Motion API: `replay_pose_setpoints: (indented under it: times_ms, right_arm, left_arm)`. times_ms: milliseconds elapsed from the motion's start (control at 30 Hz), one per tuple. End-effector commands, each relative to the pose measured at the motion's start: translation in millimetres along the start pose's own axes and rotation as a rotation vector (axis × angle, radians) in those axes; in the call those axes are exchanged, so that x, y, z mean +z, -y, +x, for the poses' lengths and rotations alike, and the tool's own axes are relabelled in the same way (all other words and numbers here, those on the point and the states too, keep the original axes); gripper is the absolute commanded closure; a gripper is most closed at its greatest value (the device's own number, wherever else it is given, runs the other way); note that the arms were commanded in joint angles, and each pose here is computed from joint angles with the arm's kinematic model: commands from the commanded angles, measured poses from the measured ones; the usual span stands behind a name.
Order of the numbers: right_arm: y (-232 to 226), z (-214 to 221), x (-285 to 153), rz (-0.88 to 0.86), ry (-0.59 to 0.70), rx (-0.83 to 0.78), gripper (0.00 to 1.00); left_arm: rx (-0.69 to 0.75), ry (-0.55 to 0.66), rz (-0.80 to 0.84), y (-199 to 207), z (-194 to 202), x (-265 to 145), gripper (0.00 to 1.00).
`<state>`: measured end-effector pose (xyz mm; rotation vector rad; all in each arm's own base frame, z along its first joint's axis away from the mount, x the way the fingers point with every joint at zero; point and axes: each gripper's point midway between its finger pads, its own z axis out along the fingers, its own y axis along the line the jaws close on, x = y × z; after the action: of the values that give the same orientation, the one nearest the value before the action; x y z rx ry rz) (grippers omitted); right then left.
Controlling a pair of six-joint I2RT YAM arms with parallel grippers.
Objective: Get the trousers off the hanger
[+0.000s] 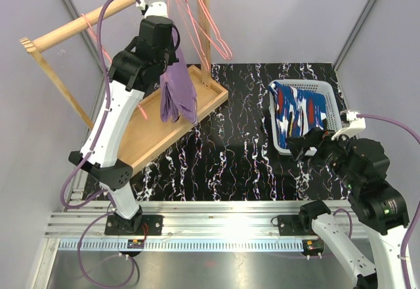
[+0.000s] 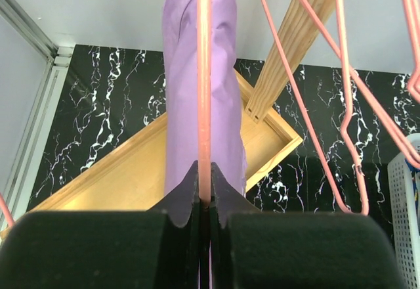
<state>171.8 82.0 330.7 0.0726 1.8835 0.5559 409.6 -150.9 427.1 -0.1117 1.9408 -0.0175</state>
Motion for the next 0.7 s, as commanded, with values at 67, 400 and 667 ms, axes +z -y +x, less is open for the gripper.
replay_pose_setpoints:
  times_ms: [67, 400, 667]
  right_arm:
    - [-9, -10, -4, -0.041, 0.037, -0.007, 0.01]
    - [-73, -36, -21, -0.405, 0.157, -0.172, 0.01]
    - [-134, -36, 4, -0.767, -0.006, -0.104, 0.01]
  left_arm:
    - [-0.139, 0.205, 0.071, -8, -69, -50, 1.0]
    - [-0.241, 0.139, 0.114, -19, -48, -84, 1.0]
    - [-0.373, 0.126, 0.148, -33, -22, -129, 1.0]
